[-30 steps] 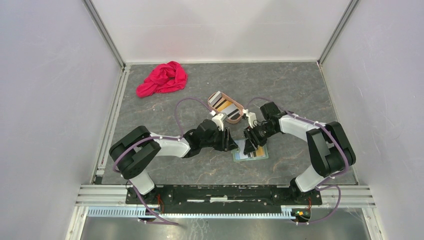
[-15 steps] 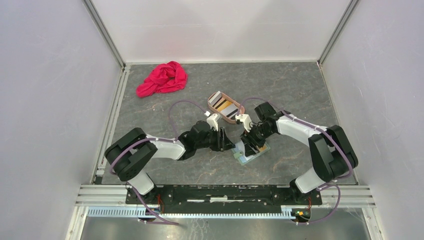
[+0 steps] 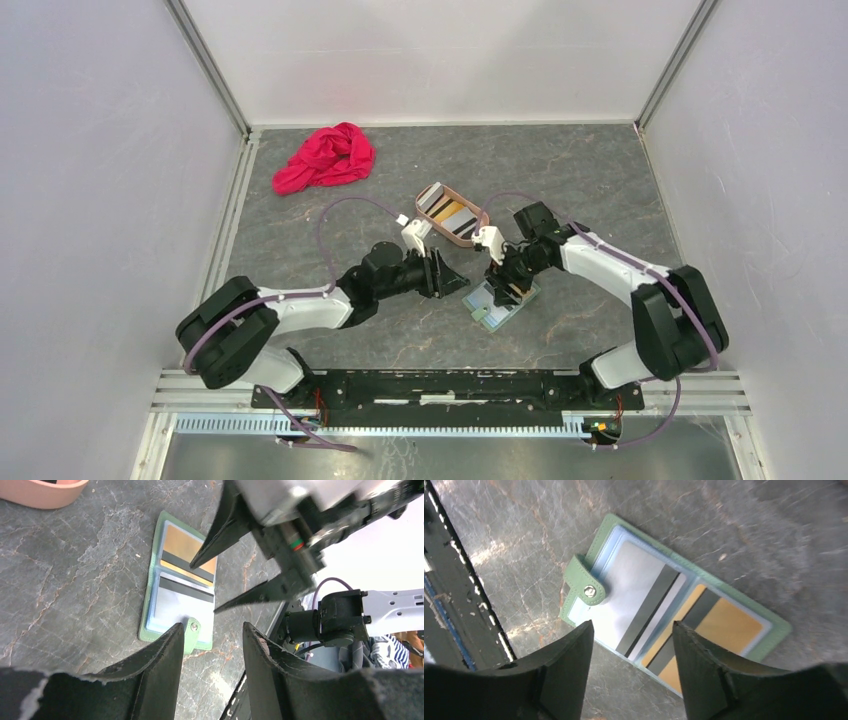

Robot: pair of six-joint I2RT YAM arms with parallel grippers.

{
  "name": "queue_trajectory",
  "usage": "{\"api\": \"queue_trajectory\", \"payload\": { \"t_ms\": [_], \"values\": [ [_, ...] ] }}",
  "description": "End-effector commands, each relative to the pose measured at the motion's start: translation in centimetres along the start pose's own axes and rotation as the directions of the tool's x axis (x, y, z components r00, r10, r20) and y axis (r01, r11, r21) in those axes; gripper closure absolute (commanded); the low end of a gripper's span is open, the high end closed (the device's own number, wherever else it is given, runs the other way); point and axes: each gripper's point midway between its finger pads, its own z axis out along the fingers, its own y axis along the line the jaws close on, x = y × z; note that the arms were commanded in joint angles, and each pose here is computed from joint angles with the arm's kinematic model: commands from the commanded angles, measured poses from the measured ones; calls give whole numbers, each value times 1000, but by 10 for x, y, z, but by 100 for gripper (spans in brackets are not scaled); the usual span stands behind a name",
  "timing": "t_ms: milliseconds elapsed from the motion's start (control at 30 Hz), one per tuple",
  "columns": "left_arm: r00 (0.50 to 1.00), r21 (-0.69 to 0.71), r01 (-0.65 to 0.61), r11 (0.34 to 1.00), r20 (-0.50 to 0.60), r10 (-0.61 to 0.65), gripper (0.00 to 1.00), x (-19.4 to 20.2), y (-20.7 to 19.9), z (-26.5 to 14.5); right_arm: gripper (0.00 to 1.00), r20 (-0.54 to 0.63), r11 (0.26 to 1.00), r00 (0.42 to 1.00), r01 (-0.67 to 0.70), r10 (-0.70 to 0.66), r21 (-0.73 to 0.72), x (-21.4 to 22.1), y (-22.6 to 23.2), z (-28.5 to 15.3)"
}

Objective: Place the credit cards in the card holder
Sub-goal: Insert the credit card into the card holder.

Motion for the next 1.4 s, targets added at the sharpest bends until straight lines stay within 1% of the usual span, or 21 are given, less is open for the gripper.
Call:
{"api": "queue_trajectory", "payload": {
  "t_ms": [0, 67, 100, 133, 200, 300, 367, 600, 833, 1133, 1367],
  "values": [
    [996, 33, -51, 998, 81, 48, 46, -13, -7, -10, 50, 152, 974, 975, 136, -164, 178, -40, -22, -26],
    [992, 30, -61, 998, 116, 57, 46, -18, -8, -16, 71, 180, 955, 961, 159, -208, 252, -48, -30, -34],
    [989, 27, -71, 997, 133, 67, 45, -21, -9, -19, 88, 185, 944, 957, 164, -222, 286, -51, -34, -38],
    [985, 25, -81, 996, 152, 76, 45, -24, -10, -22, 100, 186, 938, 958, 154, -219, 311, -50, -37, -39],
    [977, 6, -97, 995, 192, 94, 44, -32, -10, -29, 100, 180, 935, 963, 131, -199, 330, -46, -42, -37],
    [966, -26, -113, 993, 231, 116, 39, -41, -10, -39, 100, 92, 941, 985, 112, -149, 321, -25, -49, -27],
    [965, -43, -115, 992, 233, 122, 38, -41, -7, -42, 100, 50, 943, 991, 103, -124, 315, -11, -52, -19],
    [970, -39, -107, 993, 217, 113, 37, -36, -5, -39, 100, 8, 967, 997, 71, -75, 245, 6, -46, -1],
    [973, -33, -112, 993, 202, 116, 37, -33, -4, -36, 100, -8, 984, 998, 69, -68, 164, 15, -32, 11],
    [976, -27, -115, 993, 185, 118, 37, -31, -5, -33, 100, -7, 989, 992, 127, -127, 73, 12, -9, 20],
    [977, -24, -116, 993, 176, 119, 37, -29, -5, -32, 100, 16, 984, 986, 165, -166, 62, 5, -2, 17]
  ]
}}
